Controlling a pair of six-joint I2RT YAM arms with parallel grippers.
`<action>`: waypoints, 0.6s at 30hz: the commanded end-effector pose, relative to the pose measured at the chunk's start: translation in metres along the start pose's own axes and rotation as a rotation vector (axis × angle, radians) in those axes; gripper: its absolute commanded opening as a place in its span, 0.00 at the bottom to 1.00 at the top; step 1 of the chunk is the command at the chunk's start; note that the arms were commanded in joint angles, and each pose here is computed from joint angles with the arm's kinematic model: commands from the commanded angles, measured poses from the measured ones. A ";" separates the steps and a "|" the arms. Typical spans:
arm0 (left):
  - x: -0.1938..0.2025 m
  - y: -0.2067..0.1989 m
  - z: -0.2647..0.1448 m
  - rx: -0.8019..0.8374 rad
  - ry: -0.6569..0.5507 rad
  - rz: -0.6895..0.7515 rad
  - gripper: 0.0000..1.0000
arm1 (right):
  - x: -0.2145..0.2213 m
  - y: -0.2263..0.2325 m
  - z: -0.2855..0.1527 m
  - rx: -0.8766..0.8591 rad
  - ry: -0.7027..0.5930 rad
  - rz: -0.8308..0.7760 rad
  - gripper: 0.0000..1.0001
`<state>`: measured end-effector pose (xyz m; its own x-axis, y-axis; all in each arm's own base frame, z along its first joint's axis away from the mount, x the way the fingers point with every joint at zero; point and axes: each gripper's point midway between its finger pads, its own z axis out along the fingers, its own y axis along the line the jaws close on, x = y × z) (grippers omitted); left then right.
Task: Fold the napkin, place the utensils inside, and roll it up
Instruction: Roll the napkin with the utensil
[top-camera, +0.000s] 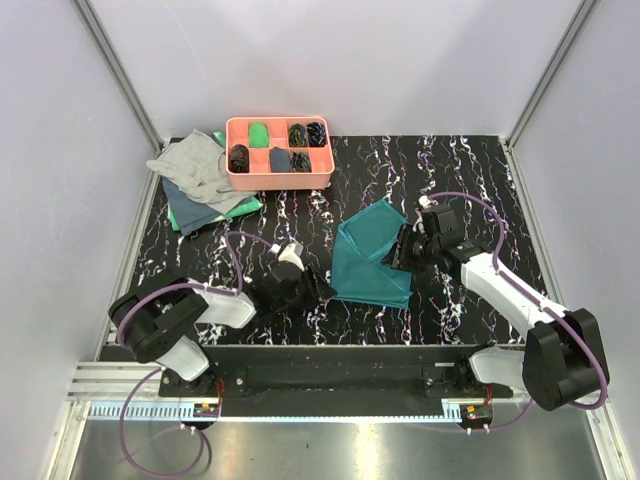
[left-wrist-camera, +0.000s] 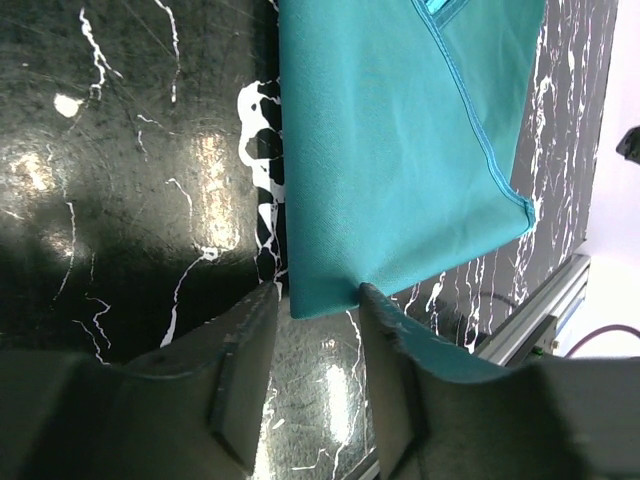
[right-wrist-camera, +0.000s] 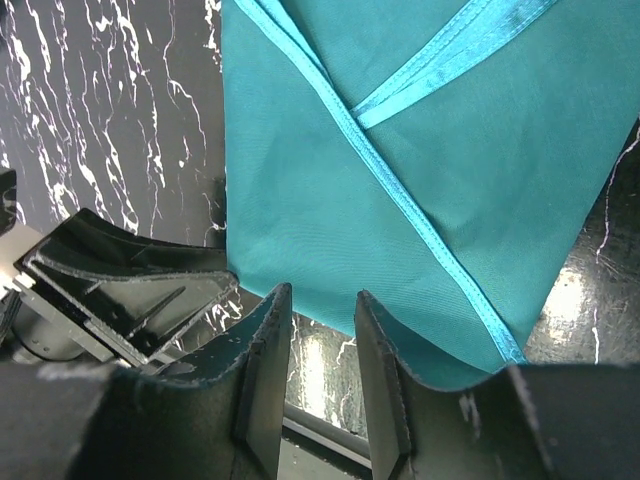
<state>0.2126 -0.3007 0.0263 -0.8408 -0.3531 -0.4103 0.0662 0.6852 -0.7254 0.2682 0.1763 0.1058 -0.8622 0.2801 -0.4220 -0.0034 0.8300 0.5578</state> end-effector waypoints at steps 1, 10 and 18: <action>-0.001 0.009 0.004 -0.021 -0.011 -0.004 0.40 | -0.001 0.013 0.003 -0.039 -0.010 -0.084 0.40; -0.004 0.005 0.010 0.005 -0.018 -0.002 0.34 | 0.016 0.033 0.009 -0.024 -0.012 -0.295 0.40; -0.007 0.004 0.010 0.041 0.002 -0.052 0.08 | 0.035 0.042 0.016 0.006 -0.013 -0.472 0.40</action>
<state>0.2208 -0.3035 0.0189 -0.8400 -0.3739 -0.3932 0.0522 0.6656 -0.7444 0.2344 0.2179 0.0907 -0.8479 -0.0395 -0.5287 -0.2912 0.8680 0.4022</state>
